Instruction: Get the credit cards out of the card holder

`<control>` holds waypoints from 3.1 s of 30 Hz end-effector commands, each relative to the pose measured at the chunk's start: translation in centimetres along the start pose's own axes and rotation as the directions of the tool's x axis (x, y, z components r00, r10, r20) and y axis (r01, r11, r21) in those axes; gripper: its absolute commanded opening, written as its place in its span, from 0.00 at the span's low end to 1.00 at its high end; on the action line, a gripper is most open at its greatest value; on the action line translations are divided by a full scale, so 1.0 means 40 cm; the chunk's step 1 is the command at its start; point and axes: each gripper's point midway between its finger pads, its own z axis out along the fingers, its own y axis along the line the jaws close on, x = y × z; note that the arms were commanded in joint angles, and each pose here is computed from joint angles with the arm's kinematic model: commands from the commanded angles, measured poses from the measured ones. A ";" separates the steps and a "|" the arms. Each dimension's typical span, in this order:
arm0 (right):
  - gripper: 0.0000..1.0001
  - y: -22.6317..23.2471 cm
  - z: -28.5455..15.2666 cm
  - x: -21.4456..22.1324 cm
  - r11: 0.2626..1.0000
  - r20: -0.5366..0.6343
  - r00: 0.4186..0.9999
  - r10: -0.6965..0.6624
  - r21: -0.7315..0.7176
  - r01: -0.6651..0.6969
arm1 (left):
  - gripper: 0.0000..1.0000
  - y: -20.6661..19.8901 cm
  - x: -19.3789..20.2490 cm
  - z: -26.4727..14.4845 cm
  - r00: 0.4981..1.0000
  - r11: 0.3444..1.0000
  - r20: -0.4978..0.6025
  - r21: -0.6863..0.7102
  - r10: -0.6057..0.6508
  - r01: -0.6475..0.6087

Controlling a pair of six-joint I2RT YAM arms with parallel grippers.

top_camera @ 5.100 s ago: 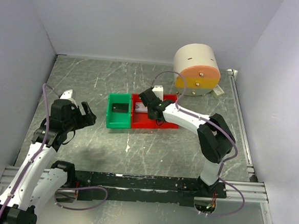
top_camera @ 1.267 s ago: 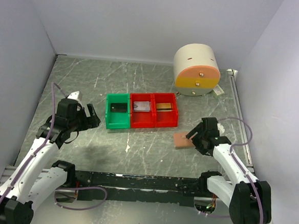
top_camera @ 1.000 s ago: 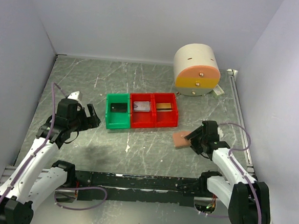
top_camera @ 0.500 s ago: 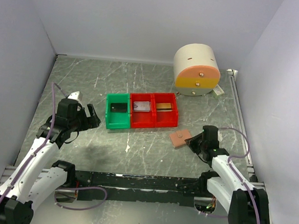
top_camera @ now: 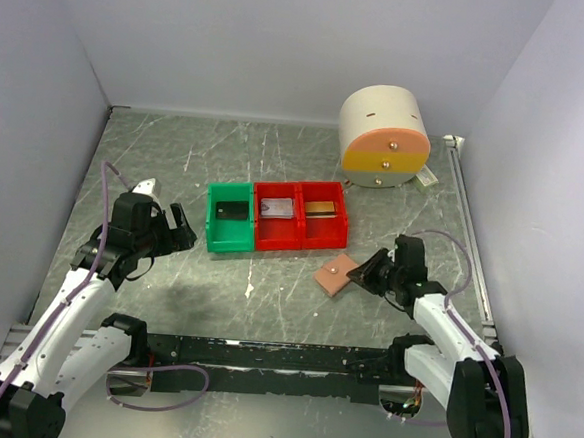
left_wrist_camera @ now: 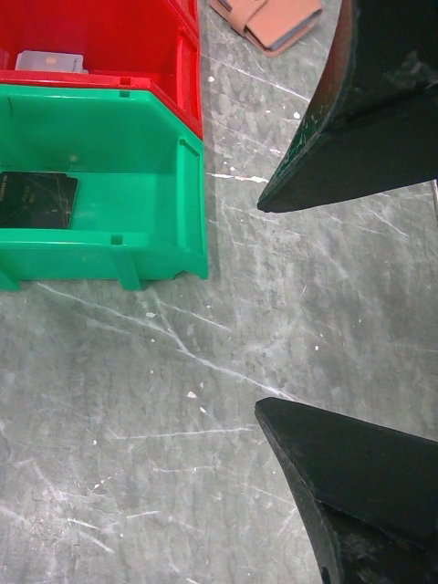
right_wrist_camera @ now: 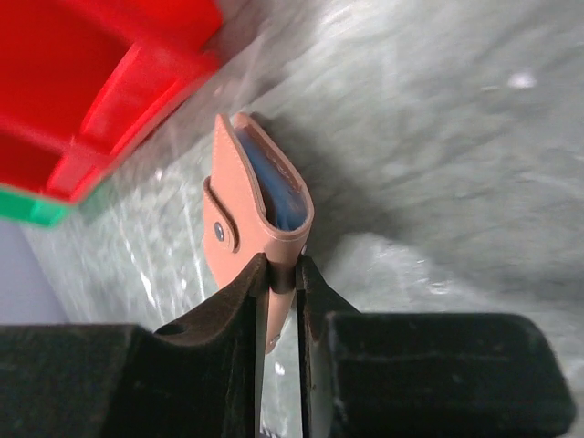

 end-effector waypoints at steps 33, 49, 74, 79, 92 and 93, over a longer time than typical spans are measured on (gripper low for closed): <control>0.39 0.190 0.045 0.266 0.783 -0.287 0.730 -0.620 -0.281 0.555 | 0.95 -0.070 -0.057 -0.026 0.994 0.988 0.078 0.127 0.082 -0.092; 0.60 0.184 0.052 0.267 0.825 -0.248 0.793 -0.556 -0.276 0.492 | 0.95 -0.134 -0.047 -0.039 0.988 0.949 0.074 0.279 0.132 -0.148; 0.54 0.152 0.028 0.333 0.852 -0.284 0.827 -0.486 -0.366 0.375 | 0.77 -0.456 0.325 0.004 0.963 0.893 -0.141 0.426 0.229 -0.149; 0.46 0.143 0.006 0.352 0.867 -0.294 0.853 -0.432 -0.396 0.303 | 0.76 -0.525 0.400 0.043 0.933 0.921 -0.169 0.290 0.319 -0.262; 0.41 0.123 -0.010 0.372 0.870 -0.329 0.843 -0.426 -0.404 0.281 | 0.69 -0.533 0.468 0.079 0.922 0.945 -0.211 0.116 0.324 -0.305; 0.41 0.121 -0.010 0.373 0.870 -0.333 0.840 -0.428 -0.402 0.285 | 0.69 -0.528 0.470 0.075 0.924 0.948 -0.217 0.115 0.314 -0.295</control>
